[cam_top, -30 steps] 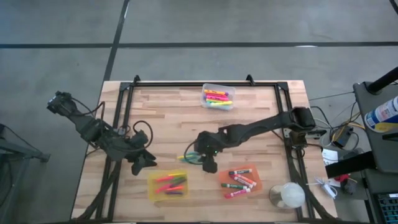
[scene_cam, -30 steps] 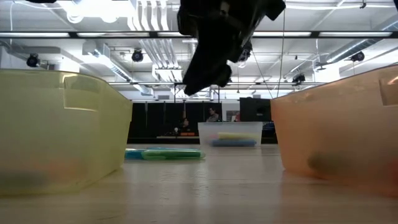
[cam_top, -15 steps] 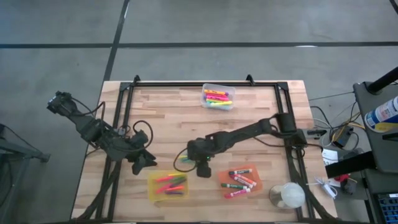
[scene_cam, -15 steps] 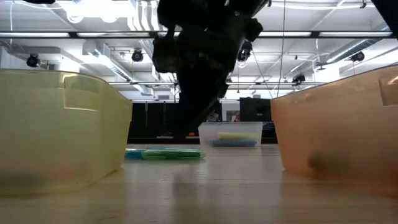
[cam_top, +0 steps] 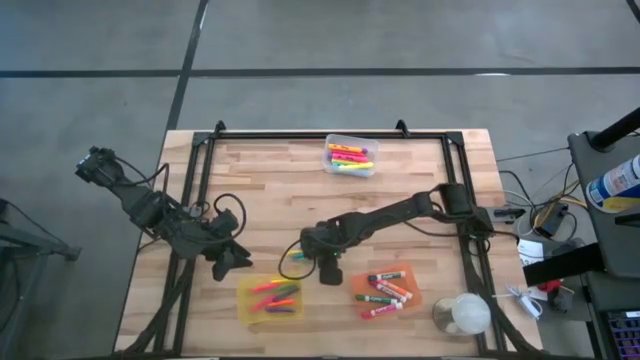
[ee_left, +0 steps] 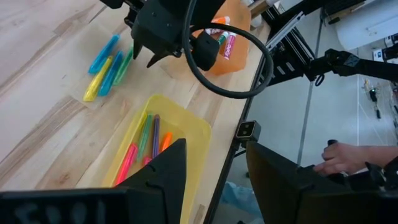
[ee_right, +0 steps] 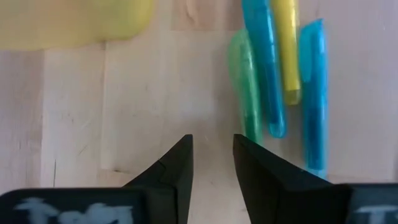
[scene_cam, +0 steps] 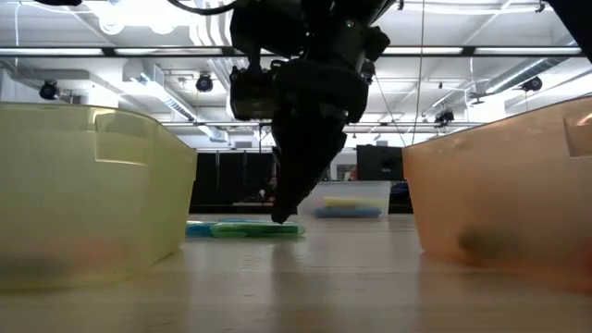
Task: Pick & Place Markers
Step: Put the green pen into the yellow bin
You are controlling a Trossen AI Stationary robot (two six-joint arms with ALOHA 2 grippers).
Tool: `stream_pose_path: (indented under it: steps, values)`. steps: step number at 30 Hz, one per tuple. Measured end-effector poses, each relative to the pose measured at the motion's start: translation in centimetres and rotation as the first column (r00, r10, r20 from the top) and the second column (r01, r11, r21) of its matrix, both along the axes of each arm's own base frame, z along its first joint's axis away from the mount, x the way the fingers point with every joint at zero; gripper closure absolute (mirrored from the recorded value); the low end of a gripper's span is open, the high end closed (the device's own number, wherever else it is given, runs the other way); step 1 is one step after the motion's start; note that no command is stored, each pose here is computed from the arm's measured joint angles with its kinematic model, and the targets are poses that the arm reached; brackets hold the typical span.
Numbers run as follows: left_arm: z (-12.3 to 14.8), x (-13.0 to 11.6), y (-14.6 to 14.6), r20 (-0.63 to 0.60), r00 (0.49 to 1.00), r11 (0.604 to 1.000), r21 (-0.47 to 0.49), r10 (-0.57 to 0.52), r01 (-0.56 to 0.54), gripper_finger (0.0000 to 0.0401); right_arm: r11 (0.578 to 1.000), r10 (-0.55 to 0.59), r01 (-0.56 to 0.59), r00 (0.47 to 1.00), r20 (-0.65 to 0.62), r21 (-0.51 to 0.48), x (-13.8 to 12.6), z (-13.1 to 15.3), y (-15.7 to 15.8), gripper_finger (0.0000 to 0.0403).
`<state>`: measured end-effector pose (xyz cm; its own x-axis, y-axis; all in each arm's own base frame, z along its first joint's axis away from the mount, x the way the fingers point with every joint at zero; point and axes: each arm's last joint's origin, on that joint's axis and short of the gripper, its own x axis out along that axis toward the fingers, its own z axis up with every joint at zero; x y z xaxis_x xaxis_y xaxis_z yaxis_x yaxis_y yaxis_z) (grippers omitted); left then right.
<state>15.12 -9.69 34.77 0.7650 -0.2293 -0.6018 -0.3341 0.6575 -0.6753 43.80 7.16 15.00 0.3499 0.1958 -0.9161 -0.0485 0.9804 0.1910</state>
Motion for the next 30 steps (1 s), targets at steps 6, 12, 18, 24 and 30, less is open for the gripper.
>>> stream_pose_path:
  steps: [6, 12, 18, 24, 30]
  values:
    - [0.0, 0.0, 0.0, 0.000, 1.000, 1.000, -0.001, 0.001, -0.001, 0.0240, 0.997, 0.015, -0.013, 1.000, 0.025, -0.072, 0.1, 0.3, -0.2, 0.0298]
    - [0.0, 0.0, 0.0, 0.000, 1.000, 1.000, -0.001, 0.001, -0.001, 0.0240, 0.996, 0.037, -0.036, 0.999, 0.008, -0.087, -0.1, 0.0, -0.2, 0.0296]
    - [0.0, 0.0, 0.0, 0.000, 1.000, 1.000, -0.001, 0.001, -0.001, 0.0240, 0.996, 0.022, -0.025, 0.999, -0.036, -0.086, -0.3, -1.4, -0.6, 0.0300]
    - [0.0, 0.0, 0.0, 0.000, 1.000, 1.000, -0.001, 0.000, 0.000, 0.0240, 0.996, 0.021, -0.025, 0.999, -0.040, -0.088, -0.2, -1.7, -0.5, 0.0315]
    - [0.0, 0.0, 0.0, 0.001, 1.000, 1.000, 0.001, -0.001, 0.001, 0.0240, 0.996, 0.014, -0.018, 0.999, -0.046, -0.086, -0.2, -1.7, -0.6, 0.0371]
